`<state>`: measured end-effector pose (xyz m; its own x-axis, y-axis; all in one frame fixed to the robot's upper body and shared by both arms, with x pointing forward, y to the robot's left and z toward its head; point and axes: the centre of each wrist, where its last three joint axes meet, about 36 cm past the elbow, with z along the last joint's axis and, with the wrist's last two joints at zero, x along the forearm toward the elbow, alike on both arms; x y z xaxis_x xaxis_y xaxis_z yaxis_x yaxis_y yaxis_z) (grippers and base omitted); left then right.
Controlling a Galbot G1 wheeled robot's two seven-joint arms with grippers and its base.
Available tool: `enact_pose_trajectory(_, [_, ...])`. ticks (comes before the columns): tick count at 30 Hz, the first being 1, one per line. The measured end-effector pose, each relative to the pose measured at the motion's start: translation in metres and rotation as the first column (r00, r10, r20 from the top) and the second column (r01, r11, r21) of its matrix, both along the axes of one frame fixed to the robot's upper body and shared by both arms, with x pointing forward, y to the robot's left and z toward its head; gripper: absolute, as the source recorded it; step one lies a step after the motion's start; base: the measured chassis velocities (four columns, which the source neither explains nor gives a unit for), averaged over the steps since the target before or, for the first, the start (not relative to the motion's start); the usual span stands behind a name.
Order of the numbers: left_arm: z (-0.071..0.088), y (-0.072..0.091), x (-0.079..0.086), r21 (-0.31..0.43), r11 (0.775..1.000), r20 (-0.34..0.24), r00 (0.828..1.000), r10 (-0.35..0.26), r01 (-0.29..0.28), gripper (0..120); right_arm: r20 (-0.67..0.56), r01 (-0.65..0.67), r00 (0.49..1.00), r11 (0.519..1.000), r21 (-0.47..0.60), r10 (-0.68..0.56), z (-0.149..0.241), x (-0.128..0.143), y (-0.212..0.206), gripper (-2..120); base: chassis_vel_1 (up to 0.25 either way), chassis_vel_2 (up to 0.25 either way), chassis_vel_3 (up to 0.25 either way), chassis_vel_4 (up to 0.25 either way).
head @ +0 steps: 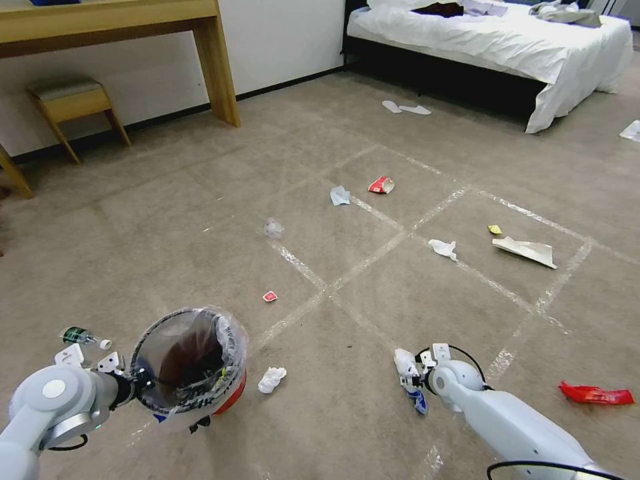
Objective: Pick up the trash bin and place the garbage on the floor into it.
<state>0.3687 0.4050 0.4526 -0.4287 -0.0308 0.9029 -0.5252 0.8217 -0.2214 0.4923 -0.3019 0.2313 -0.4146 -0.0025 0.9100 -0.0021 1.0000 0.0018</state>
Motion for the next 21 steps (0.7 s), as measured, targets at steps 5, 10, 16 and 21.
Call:
enact_pose_trajectory(5, [-0.001,0.0,-0.001,0.004,1.0,-0.002,1.0,0.003,-0.003,0,0.003,0.022,1.0,0.999,0.026,-0.022,-0.003,0.012,0.006,100,0.0,0.0,0.0,0.0])
enact_pose_trajectory(10, [-0.003,0.001,-0.001,0.004,1.0,-0.003,1.0,0.008,-0.008,0,-0.015,0.045,0.999,0.998,0.05,-0.044,-0.018,0.012,0.019,100,0.0,0.0,0.0,0.0])
enact_pose_trajectory(16, [-0.006,-0.001,-0.001,0.001,1.0,-0.004,1.0,0.007,-0.007,0,-0.01,0.056,0.998,0.996,0.068,-0.056,-0.025,0.014,0.031,100,0.0,0.0,0.0,0.0])
enact_pose_trajectory(21, [-0.008,0.001,-0.001,0.001,1.0,-0.004,1.0,0.007,-0.007,0,0.005,0.061,0.998,0.996,0.058,-0.062,-0.029,0.015,0.026,100,0.0,0.0,0.0,0.0])
